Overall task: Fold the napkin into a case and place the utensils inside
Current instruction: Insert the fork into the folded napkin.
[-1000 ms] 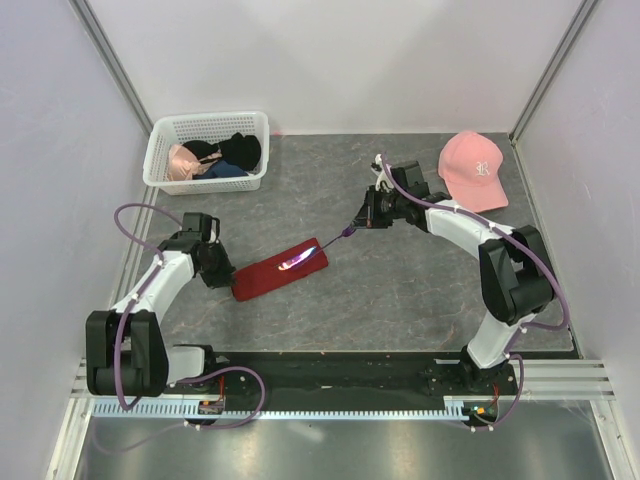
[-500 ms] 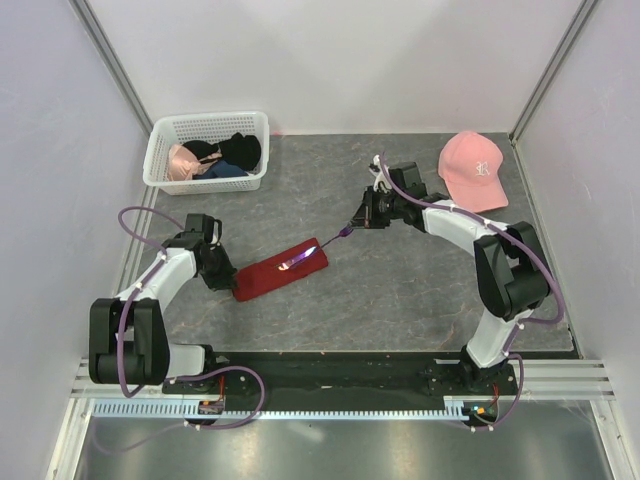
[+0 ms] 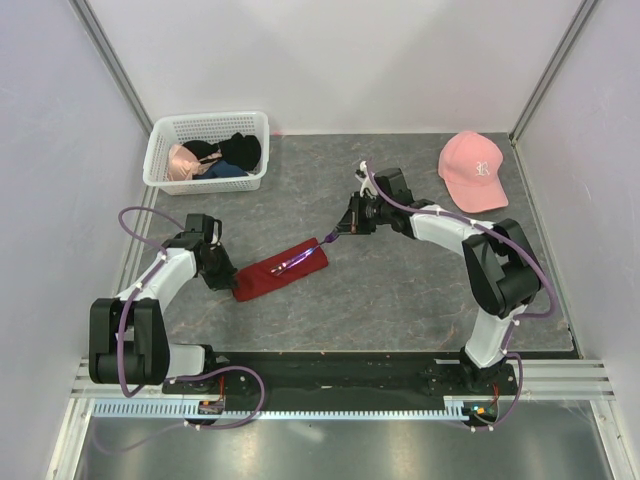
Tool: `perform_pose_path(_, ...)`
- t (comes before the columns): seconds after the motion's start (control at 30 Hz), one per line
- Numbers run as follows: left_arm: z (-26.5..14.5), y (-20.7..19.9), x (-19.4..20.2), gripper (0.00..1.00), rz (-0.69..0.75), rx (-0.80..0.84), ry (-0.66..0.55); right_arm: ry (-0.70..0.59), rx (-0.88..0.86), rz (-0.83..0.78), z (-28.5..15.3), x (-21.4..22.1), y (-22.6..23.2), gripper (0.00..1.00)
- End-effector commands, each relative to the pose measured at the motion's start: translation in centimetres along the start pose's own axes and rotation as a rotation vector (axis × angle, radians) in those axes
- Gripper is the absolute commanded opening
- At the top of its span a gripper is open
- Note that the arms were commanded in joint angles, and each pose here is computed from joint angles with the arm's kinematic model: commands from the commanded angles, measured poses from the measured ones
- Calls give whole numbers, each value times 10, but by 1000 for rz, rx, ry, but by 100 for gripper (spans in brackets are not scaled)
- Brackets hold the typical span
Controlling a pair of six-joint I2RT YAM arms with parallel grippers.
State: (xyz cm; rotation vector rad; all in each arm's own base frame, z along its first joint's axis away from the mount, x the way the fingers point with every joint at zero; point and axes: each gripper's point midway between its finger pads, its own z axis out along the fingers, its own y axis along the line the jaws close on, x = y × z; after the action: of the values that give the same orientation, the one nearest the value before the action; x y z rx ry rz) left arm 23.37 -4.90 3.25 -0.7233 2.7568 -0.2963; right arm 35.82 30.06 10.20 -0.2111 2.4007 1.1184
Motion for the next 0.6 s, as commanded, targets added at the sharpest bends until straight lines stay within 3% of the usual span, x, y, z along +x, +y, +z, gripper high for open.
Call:
perform_pose_path(0.0,0,-6,1,2,-32,31,8,-12,-56,10,11,3,13,0)
perform_pose_path(0.57,-10,-9,-1,2,-40,47,-16,-54,32,-25,-2,-10,-8,0)
